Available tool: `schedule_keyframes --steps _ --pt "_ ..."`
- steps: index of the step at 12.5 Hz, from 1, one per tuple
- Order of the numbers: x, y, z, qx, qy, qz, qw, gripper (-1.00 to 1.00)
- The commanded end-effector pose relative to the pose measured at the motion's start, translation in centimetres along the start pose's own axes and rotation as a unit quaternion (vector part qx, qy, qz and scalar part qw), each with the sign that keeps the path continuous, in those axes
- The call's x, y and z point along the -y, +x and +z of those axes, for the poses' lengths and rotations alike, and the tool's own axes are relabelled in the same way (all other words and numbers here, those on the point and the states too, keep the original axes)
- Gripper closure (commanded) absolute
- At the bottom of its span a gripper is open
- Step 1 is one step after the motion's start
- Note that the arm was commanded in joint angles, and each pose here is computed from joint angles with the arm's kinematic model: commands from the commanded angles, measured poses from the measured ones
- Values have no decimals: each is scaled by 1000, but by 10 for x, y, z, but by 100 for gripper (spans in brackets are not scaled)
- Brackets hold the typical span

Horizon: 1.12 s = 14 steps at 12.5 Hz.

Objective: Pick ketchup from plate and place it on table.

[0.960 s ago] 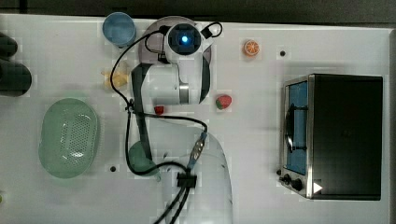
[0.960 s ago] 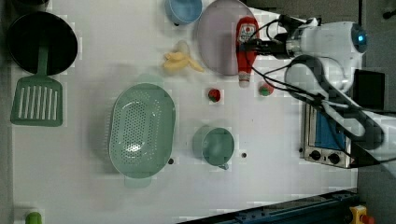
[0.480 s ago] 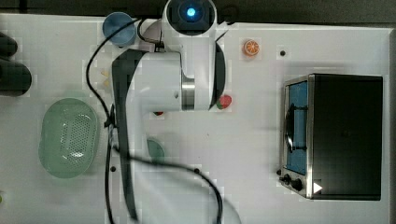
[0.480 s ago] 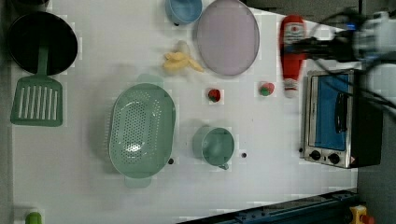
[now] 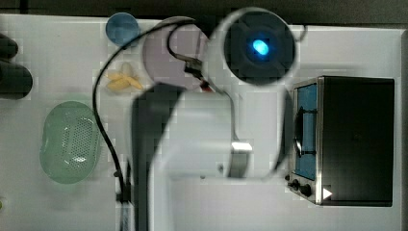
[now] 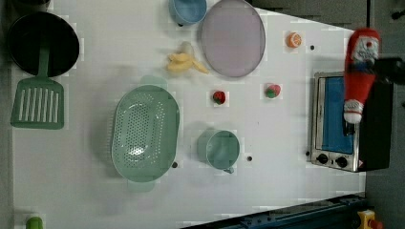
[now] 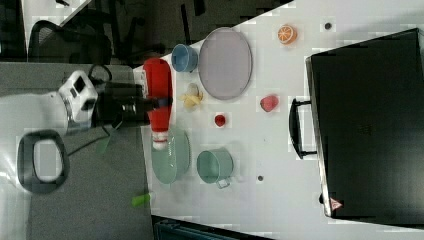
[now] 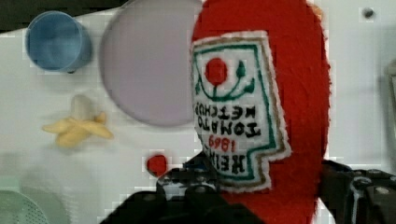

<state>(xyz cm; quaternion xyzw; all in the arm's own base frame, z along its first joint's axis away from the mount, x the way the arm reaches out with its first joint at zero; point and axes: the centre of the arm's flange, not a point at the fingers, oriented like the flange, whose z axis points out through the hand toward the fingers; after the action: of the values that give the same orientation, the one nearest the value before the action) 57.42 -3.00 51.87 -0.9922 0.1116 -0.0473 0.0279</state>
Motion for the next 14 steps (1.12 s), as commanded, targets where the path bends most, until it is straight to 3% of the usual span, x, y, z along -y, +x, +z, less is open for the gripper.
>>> schedule_keyframes --steps 1,4,12,13,14 --pt "-28 -37 78 75 -10 14 997 -20" --pt "-32 -69 124 56 -11 13 998 -20" --pt "-40 -110 278 85 -24 11 996 -20" --pt "-41 -112 293 89 -25 12 996 -25" --pt "-42 -114 304 90 -26 12 996 -44"
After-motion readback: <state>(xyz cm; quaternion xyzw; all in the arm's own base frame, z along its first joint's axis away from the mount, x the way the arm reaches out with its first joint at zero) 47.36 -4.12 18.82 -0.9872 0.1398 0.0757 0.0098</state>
